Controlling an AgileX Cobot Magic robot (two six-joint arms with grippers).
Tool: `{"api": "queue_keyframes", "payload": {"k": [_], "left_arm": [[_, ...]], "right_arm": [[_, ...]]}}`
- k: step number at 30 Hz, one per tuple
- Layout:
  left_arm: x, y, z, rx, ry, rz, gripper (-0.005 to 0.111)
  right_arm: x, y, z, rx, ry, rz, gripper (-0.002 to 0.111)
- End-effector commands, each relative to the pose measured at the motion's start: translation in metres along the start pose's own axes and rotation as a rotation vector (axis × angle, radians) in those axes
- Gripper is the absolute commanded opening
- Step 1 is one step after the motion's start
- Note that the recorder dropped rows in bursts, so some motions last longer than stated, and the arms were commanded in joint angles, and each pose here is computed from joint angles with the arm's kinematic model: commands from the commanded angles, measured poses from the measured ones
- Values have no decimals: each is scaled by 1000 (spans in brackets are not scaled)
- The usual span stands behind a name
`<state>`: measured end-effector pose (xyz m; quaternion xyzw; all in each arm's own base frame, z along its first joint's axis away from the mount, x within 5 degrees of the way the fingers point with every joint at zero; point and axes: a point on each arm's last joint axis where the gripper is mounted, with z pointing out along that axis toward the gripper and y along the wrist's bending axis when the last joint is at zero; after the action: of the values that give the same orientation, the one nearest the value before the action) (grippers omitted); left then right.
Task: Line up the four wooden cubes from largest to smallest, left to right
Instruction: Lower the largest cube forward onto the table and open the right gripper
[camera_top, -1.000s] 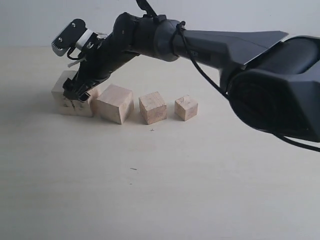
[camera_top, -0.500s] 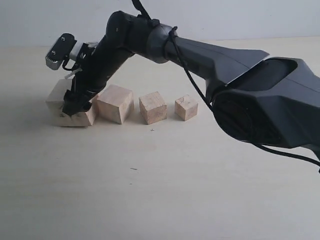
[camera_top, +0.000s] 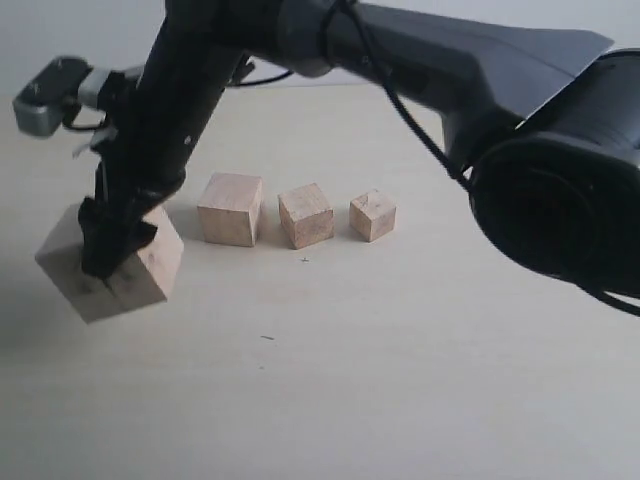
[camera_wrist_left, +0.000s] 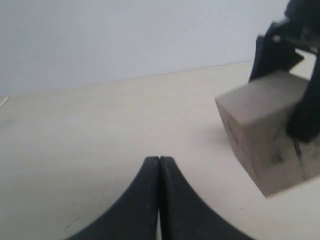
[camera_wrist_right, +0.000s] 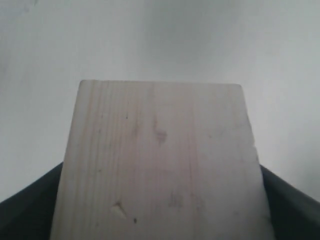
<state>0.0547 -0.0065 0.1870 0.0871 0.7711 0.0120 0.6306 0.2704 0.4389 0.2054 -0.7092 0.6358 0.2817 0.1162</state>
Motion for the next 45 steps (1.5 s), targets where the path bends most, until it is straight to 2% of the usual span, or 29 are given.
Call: {"api": "queue_keyframes", "payload": {"k": [1, 8, 20, 22, 24, 27, 29, 33, 35, 36, 45], "left_arm": [[-1, 0, 0, -4, -12, -2, 0], [-1, 0, 0, -4, -11, 0, 0], [0, 0, 0, -3, -9, 0, 0], [0, 0, 0, -2, -4, 0, 0], [1, 0, 0, 0, 2, 0, 0], [1, 0, 0, 2, 11, 0, 0], [1, 0, 0, 2, 11, 0, 0], [1, 0, 0, 2, 11, 0, 0], [1, 0, 0, 2, 11, 0, 0], [1, 0, 0, 2, 11, 0, 0], [1, 0, 0, 2, 11, 0, 0]], "right_arm": [[6, 17, 22, -34, 84, 6, 2], [27, 27, 48, -119, 143, 67, 2], [48, 18, 59, -10, 248, 138, 2], [52, 15, 59, 55, 304, 149, 6], [52, 14, 60, 96, 333, 132, 15], [53, 8, 60, 181, 364, 30, 26], [55, 3, 58, 230, 395, -19, 29], [54, 4, 59, 227, 385, -14, 29], [53, 4, 59, 229, 377, -13, 36], [53, 4, 59, 229, 377, -13, 46], [47, 6, 51, 246, 346, 37, 97]]}}
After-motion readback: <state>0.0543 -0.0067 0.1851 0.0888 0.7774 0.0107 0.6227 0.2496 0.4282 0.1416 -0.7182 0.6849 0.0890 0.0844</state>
